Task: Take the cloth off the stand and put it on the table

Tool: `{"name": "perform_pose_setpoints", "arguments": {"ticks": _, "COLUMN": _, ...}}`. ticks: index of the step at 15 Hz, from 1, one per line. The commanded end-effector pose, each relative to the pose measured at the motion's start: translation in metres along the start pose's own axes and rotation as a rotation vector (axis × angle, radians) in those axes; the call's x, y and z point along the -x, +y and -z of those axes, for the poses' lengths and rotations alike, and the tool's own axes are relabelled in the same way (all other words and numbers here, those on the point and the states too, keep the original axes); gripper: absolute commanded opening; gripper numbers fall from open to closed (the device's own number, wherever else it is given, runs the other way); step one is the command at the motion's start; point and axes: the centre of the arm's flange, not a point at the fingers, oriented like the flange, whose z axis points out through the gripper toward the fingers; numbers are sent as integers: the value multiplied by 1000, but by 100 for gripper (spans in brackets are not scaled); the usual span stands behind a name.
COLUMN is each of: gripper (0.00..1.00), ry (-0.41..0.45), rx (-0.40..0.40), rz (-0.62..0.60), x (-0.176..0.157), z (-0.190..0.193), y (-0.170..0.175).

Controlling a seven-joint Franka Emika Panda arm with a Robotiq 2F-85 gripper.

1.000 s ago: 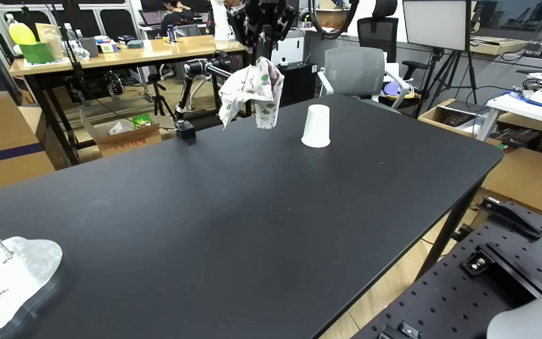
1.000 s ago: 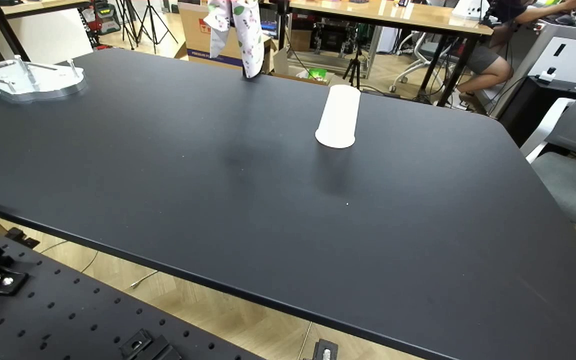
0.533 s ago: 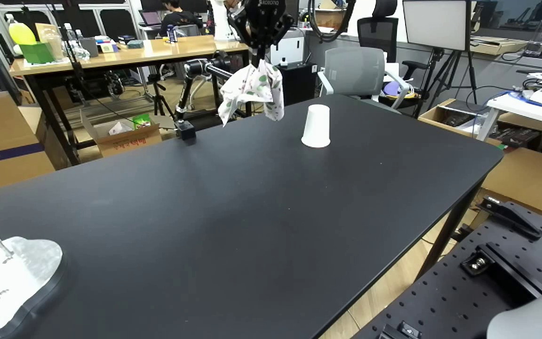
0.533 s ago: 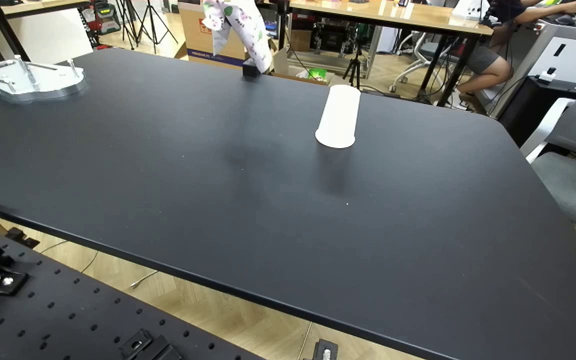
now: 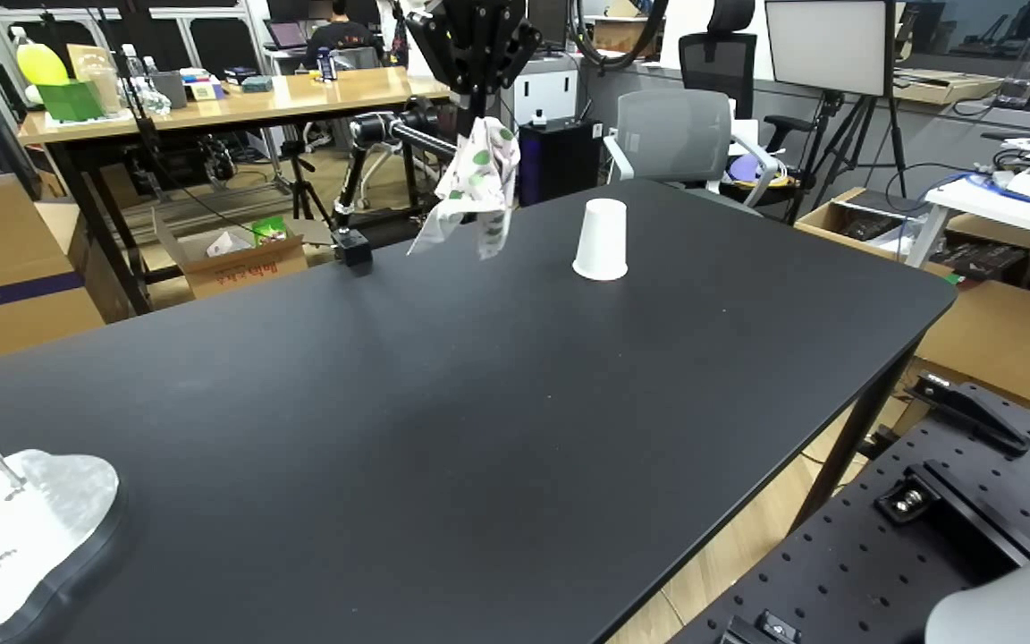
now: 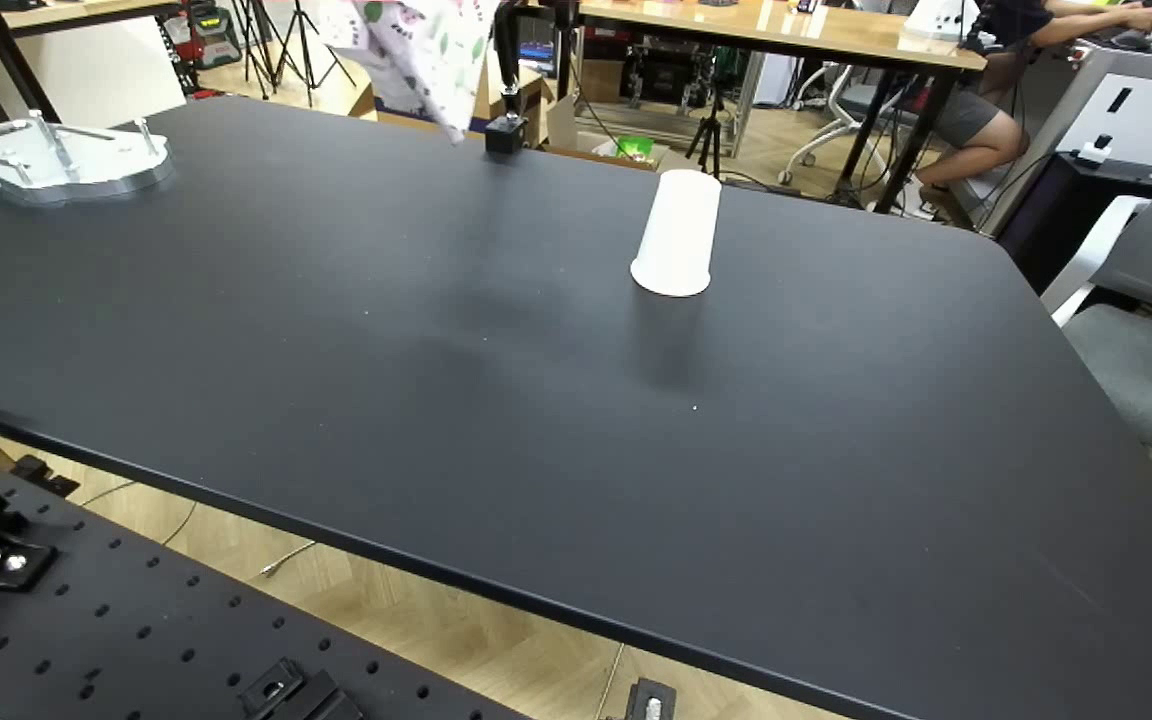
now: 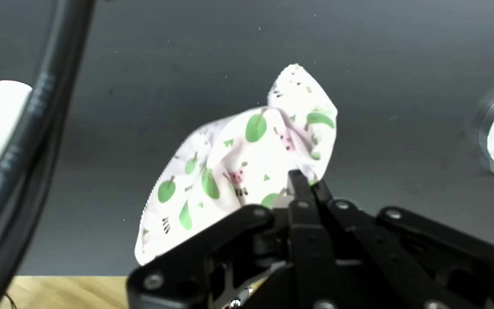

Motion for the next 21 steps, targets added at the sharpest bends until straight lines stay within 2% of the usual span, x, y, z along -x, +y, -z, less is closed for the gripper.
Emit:
{"name": "perform_pose_setpoints", "arguments": {"ticks": 1, "gripper": 1, "ry": -39, "rx": 11, "rz": 53, "x": 26, "z": -6, "y": -22}}
{"name": "perform_pose_setpoints", "arguments": {"ticks": 7, "gripper": 1, "ry": -74, "rx": 112, "rz": 73, "x": 46, "z": -65, "y": -34}}
{"name": "perform_pose_setpoints", "arguments": {"ticks": 12, "gripper": 1, "ry": -106, "rx": 154, "rz": 80, "x": 55, "z": -101, "y": -36}}
{"name": "perform_pose_setpoints", "arguments": {"ticks": 14, "gripper": 1, "ry": -71, "rx": 173, "rz": 73, "x": 54, "z": -112, "y": -39}}
{"name": "perform_pose_setpoints", "arguments": {"ticks": 19, "gripper": 1, "ry": 123, "rx": 206, "rz": 48, "x": 43, "z": -126, "y": -46}}
{"name": "perform_pose_setpoints", "arguments": {"ticks": 20, "gripper": 28, "ry": 140, "rx": 212, "rz": 46, "x": 42, "z": -128, "y": -46}}
{"name": "perform_pose_setpoints", "arguments": {"ticks": 21, "gripper": 30, "ry": 148, "rx": 224, "rz": 52, "x": 42, "z": -132, "y": -46}}
